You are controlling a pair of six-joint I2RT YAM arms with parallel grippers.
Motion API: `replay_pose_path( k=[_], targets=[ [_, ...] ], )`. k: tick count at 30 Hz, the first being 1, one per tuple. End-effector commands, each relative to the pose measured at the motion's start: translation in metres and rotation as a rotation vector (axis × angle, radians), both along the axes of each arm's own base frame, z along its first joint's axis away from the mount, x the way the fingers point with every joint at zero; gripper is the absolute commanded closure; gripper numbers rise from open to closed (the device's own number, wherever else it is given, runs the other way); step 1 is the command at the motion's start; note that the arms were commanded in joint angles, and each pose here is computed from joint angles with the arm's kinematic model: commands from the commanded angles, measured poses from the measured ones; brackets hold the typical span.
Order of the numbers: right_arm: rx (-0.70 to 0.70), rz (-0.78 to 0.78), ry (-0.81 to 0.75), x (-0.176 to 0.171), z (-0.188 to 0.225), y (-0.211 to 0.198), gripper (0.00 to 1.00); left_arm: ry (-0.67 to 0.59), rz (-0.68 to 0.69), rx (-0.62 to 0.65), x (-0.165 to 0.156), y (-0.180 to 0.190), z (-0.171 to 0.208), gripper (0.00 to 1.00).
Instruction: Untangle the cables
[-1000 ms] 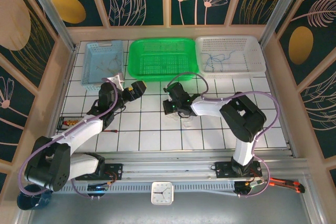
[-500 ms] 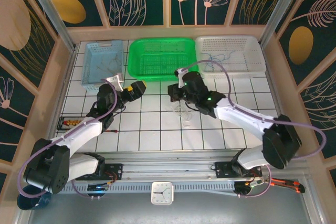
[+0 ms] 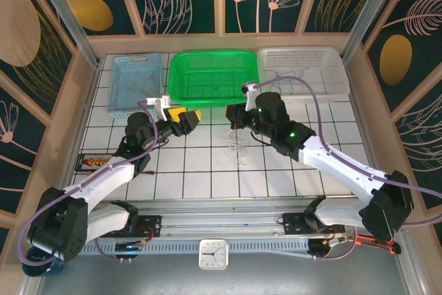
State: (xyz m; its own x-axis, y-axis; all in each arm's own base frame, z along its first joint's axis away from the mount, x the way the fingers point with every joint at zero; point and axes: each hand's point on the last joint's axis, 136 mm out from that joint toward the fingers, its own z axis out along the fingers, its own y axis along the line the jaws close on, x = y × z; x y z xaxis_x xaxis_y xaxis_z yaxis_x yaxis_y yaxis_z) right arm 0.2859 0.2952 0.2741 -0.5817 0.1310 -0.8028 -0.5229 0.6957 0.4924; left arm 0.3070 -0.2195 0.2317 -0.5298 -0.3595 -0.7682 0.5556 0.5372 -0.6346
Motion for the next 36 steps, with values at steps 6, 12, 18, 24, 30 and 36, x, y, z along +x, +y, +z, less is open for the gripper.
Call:
replay_pose_path(
  k=[6,12,18,24,30,36],
  targets=[
    [0.116,0.006,-0.068,-0.007,0.056,-0.004,1.0,-0.129,-0.158,0.157,-0.029,-0.056,-0.013,0.03],
    [0.153,0.022,-0.074,-0.012,0.067,-0.004,1.0,-0.158,-0.186,0.208,-0.023,-0.08,-0.02,0.04],
    [0.187,0.043,-0.079,-0.018,0.077,-0.001,1.0,-0.194,-0.217,0.213,-0.012,-0.103,-0.012,0.05],
    [0.24,0.081,-0.101,-0.025,0.098,0.006,1.0,-0.182,-0.242,0.207,-0.004,-0.123,-0.02,0.15],
    [0.331,0.111,-0.186,-0.032,0.155,0.004,1.0,-0.136,-0.273,0.19,-0.005,-0.13,-0.044,0.31],
    [0.419,0.107,-0.284,-0.034,0.213,-0.009,1.0,-0.084,-0.299,0.204,-0.014,-0.127,-0.073,0.51]
  ],
)
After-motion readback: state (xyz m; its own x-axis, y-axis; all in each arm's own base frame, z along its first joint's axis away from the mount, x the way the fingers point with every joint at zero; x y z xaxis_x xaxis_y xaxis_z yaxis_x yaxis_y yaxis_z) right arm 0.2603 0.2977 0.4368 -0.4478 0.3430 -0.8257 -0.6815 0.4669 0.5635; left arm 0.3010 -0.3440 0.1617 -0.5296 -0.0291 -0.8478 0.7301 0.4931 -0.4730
